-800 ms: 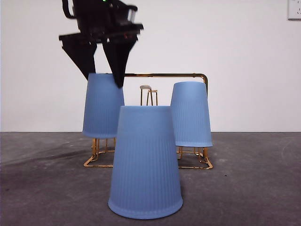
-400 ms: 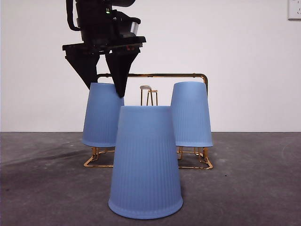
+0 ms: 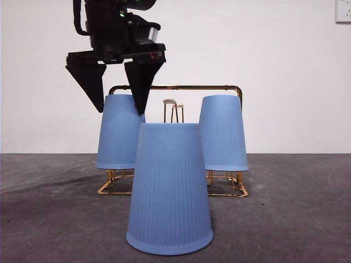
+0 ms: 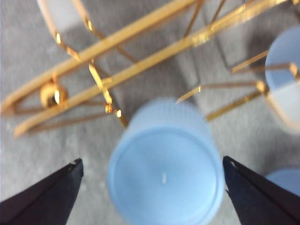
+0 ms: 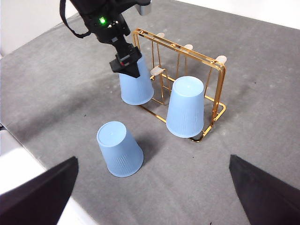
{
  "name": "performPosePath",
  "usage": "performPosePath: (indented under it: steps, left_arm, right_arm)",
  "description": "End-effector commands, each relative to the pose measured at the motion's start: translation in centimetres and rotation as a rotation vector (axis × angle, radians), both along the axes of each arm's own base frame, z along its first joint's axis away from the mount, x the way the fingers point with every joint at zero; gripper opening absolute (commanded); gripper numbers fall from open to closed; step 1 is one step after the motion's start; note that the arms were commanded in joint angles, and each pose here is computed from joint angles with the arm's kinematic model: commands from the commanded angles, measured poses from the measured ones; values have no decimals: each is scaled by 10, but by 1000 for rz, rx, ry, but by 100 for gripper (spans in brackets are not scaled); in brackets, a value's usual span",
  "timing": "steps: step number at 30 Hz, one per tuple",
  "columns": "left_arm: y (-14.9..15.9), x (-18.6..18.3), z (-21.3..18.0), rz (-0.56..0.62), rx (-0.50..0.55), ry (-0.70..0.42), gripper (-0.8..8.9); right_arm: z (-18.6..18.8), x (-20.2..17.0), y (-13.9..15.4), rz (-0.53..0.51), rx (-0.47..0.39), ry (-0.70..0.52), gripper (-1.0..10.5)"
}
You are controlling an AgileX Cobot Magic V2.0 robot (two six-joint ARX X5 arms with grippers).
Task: Pick the top cup and place it on cupholder, pick up the mid cup and place it on cupholder, last pick the bottom cup and place it on cupholder.
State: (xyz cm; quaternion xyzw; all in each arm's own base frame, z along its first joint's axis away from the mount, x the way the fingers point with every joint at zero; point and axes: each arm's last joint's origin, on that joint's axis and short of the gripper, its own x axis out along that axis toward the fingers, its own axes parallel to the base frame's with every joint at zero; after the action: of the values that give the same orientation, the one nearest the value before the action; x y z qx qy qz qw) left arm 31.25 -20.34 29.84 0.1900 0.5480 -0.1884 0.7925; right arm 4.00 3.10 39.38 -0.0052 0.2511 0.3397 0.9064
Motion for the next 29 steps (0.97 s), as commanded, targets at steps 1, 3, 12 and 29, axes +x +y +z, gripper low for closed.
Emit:
performPosePath:
  steps: [1, 3, 12, 29]
  left_arm:
    - [6, -13, 25, -10, -18, -33, 478]
    - [14, -26, 39, -10, -22, -22, 478]
    - [50, -102, 111, -123, -273, -57, 477]
    - [137, -239, 145, -340, -555, -314, 476]
  right_arm:
    - [3, 0, 0, 2, 16, -5, 514]
    - [3, 0, 1, 9, 19, -2, 514]
    - [2, 11, 11, 87, 55, 94, 514]
    - [-17, 70, 78, 223, 40, 377, 514]
